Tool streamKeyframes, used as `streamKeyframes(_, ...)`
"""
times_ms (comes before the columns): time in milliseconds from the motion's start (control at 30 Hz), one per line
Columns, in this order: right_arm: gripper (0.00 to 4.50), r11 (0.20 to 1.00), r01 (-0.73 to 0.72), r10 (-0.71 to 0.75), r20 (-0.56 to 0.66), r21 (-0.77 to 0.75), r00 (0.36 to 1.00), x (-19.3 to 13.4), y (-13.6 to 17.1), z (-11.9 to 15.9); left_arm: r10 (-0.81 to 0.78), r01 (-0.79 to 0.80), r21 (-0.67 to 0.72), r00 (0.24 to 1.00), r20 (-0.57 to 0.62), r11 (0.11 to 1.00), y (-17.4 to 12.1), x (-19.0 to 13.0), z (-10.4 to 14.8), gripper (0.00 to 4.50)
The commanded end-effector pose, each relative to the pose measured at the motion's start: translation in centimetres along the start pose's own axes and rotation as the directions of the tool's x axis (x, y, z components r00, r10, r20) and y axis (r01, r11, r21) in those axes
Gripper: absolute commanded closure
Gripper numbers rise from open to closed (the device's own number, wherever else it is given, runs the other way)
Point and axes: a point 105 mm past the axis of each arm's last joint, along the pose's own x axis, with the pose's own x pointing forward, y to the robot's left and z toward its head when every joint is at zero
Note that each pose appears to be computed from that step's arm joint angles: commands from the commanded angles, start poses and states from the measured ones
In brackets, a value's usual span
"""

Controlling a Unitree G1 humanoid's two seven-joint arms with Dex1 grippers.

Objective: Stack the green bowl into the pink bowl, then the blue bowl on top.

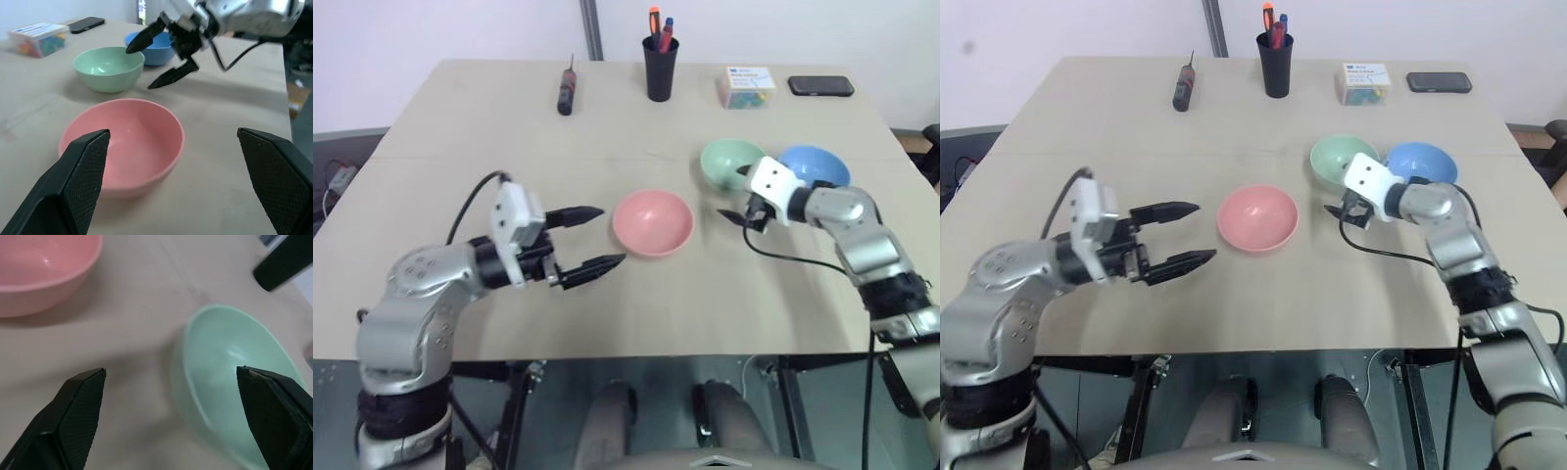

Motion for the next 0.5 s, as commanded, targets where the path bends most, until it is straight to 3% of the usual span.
streamKeyframes(33, 0.26, 1.000, -0.002, 0.002, 0.005, -0.022, 1.000, 0.2, -1.2, 0.1, 0.065, -0.067, 0.071, 0.998, 0.027, 0.995, -0.1, -1.1, 1.7, 0.02)
streamKeyframes(167, 1.33, 1.000, -0.013, 0.013, -0.006, -0.020, 1.000, 0.4, -1.7, -0.4, 0.077, -0.079, 0.050, 0.996, 0.038, 0.996, -0.5, -1.6, 2.0, 0.00)
streamKeyframes(200, 1.92, 1.000, -0.015, 0.015, -0.004, -0.022, 1.000, 0.5, -1.8, -0.4, 0.083, -0.085, 0.052, 0.996, 0.038, 0.995, -0.6, -1.7, 2.0, 0.00)
streamKeyframes(233, 2.15, 1.000, -0.013, 0.013, 0.000, -0.027, 1.000, 0.5, -1.9, -0.3, 0.089, -0.091, 0.051, 0.995, 0.040, 0.995, -0.6, -1.7, 2.1, 0.00)
streamKeyframes(300, 3.25, 0.999, -0.010, 0.010, 0.011, -0.041, 1.000, 0.7, -2.1, 0.1, 0.100, -0.102, 0.051, 0.994, 0.043, 0.993, -0.5, -1.6, 2.1, 0.00)
streamKeyframes(333, 3.59, 0.999, -0.005, 0.006, 0.017, -0.051, 1.000, 0.7, -2.2, 0.3, 0.106, -0.108, 0.050, 0.993, 0.043, 0.993, -0.4, -1.5, 2.1, 0.00)
streamKeyframes(367, 3.64, 0.998, -0.002, 0.003, 0.026, -0.060, 1.000, 0.7, -2.3, 0.6, 0.111, -0.113, 0.045, 0.993, 0.044, 0.993, -0.3, -1.4, 2.0, 0.00)
streamKeyframes(433, 4.43, 0.997, 0.008, -0.004, 0.057, -0.080, 0.998, 0.4, -2.7, 1.5, 0.122, -0.123, 0.032, 0.992, 0.045, 0.992, -0.1, -1.4, 1.8, 0.00)
streamKeyframes(500, 4.43, 0.994, -0.013, 0.030, 0.154, -0.110, 0.988, -0.6, -2.6, 3.8, 0.137, -0.139, 0.028, 0.990, 0.041, 0.990, 0.2, -1.4, 1.5, 0.00)
